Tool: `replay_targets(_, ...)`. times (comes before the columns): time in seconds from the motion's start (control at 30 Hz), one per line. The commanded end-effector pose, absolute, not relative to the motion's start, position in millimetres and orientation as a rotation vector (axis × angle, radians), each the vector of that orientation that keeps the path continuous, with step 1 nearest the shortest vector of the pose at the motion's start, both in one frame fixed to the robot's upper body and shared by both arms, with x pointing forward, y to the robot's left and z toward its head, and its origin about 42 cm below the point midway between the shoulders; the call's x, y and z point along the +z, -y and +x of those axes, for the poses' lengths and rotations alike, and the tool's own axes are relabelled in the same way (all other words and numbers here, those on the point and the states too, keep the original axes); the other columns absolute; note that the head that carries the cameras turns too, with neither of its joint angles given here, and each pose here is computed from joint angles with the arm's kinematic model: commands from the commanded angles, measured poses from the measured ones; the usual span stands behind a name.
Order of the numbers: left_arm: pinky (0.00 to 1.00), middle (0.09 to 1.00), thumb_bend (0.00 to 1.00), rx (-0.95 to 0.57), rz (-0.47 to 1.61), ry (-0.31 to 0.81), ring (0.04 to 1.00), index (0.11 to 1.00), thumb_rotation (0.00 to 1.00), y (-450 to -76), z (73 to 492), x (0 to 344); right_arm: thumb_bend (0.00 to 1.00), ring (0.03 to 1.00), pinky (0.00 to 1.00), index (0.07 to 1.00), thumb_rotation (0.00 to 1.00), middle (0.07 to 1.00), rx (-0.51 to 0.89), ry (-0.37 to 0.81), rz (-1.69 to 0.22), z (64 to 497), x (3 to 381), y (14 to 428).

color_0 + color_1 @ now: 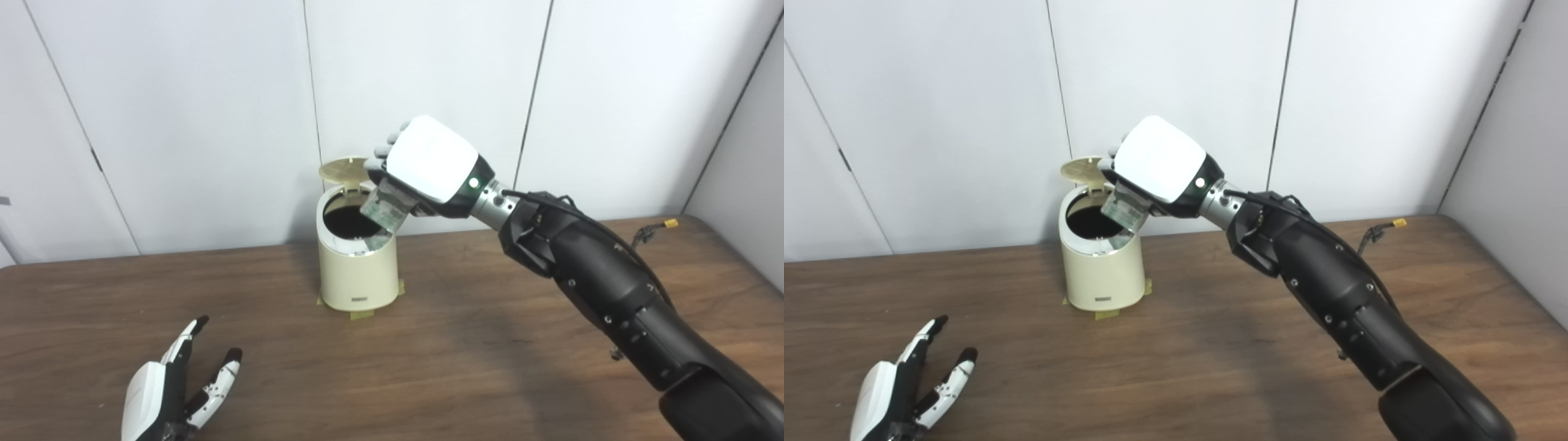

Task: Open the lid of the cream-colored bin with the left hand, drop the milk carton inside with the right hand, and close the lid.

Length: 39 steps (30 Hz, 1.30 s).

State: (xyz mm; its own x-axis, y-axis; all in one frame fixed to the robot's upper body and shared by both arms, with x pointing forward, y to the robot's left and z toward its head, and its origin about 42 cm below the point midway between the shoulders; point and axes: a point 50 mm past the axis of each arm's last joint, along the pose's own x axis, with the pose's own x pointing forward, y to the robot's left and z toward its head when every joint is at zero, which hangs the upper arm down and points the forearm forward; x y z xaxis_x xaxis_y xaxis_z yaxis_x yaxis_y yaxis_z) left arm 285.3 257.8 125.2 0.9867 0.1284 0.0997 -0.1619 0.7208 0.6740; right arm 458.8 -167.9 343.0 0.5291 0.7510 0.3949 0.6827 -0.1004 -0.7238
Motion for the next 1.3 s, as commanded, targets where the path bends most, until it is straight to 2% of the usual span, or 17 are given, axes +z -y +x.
replay_targets(0.0, 0.88, 0.915, 0.51, 0.162, 0.754, 0.053, 0.914, 0.905, 0.70, -250.0, 287.1, 119.6, 0.52, 0.390, 0.28, 0.514, 0.00, 0.447, -0.024, 1.314, -1.757, 461.2, 385.4, 162.4)
replay_targets(0.6, 0.88, 0.919, 0.50, 0.163, 0.766, 0.042, 0.921, 0.910, 0.70, -245.0, 286.0, 119.6, 0.52, 0.394, 0.20, 0.501, 0.00, 0.452, -0.018, 1.342, -1.740, 469.3, 376.4, 158.3)
replay_targets(1.03, 0.89, 0.925, 0.50, 0.159, 0.779, 0.034, 0.925, 0.916, 0.70, -244.1, 285.8, 119.5, 0.52, 0.406, 0.22, 0.497, 0.00, 0.467, -0.050, 1.370, -1.720, 472.2, 377.4, 154.9)
replay_targets(1.27, 0.89, 0.926, 0.51, 0.157, 0.778, 0.030, 0.927, 0.918, 0.70, -243.6, 284.9, 119.6, 0.52, 0.402, 0.20, 0.499, 0.00, 0.461, -0.068, 1.378, -1.680, 474.7, 374.8, 153.5)
